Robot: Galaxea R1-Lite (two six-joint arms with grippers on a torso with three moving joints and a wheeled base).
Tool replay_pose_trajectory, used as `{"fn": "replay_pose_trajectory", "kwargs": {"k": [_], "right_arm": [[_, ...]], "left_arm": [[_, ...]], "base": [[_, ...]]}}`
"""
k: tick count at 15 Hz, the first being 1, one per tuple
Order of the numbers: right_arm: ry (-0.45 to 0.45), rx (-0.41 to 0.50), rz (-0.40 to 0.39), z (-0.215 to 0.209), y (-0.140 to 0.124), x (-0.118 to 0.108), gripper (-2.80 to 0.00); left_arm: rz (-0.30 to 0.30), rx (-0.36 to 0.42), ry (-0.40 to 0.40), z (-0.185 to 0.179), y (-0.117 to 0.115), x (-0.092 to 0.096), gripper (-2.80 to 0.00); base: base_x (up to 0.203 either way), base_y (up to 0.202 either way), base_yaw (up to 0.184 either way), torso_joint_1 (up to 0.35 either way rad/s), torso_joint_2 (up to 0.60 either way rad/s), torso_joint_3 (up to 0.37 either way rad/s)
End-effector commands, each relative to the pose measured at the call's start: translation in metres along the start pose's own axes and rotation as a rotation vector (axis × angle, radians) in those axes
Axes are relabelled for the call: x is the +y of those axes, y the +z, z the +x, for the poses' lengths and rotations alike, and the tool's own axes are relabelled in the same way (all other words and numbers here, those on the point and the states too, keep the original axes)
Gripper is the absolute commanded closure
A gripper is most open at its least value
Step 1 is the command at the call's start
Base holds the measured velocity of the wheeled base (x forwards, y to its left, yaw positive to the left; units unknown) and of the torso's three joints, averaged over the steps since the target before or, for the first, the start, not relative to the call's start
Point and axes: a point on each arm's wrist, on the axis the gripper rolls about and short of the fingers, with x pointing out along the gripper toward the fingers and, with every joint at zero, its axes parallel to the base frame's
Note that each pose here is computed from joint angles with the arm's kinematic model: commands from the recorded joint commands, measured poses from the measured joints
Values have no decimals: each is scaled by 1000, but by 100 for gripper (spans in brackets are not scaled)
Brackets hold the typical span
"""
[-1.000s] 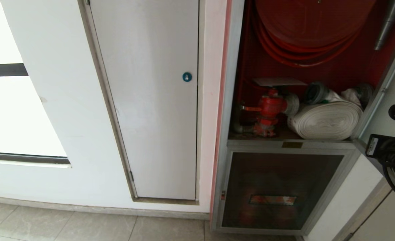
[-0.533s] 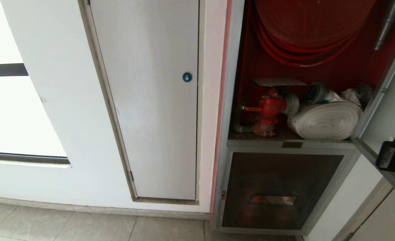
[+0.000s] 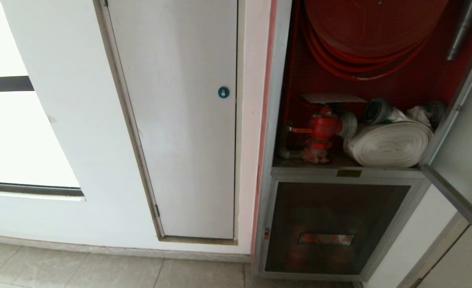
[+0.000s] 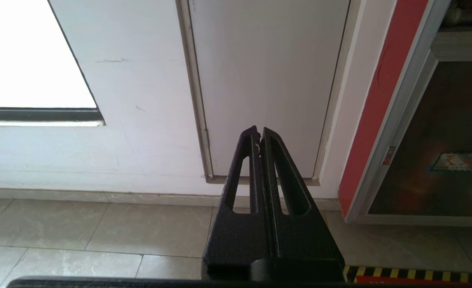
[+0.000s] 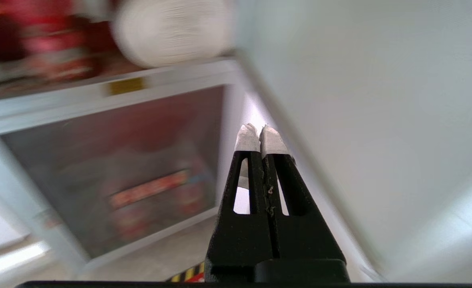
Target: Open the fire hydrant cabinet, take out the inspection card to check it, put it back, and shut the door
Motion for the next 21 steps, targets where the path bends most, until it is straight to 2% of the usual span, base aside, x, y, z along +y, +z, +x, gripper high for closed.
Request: {"fn": "replay_pose_trajectory", "kwargs": {"k": [1,5,7,8,10,13,16,18,21], "right_arm": [[-63,-84,83,-26,-10,-25,0],[-94,-87,76,-49,-46,-42,0],[-57,-105,76,-56,-66,-46,0],[-4,-133,88,-60,-72,-48,0],[208,-185,94,-67,-86,-47,0],[438,-195,72,-67,-113,-41,0],[546,-223,62,-60,-127,-33,0],[585,-198,63,-59,-132,-31,0],[625,-119,-1,-58,-141,-29,0]], "left_arm": [[0,5,1,0,-2,0,0],[0,5,-2,0,-2,0,0],[0,5,0,0,-2,0,0],[0,5,-1,0,-2,0,0],[0,5,-2,0,-2,0,0],[0,5,0,0,-2,0,0],[0,5,-1,0,-2,0,0],[0,5,1,0,-2,0,0],[1,5,-2,0,-2,0,0]], "base": [[0,0,0,0,0,0],[0,0,0,0,0,0],[0,0,0,0,0,0],[0,0,0,0,0,0],[0,0,0,0,0,0],[0,0,0,0,0,0],[0,0,0,0,0,0],[0,0,0,0,0,0],[0,0,0,0,0,0]]}}
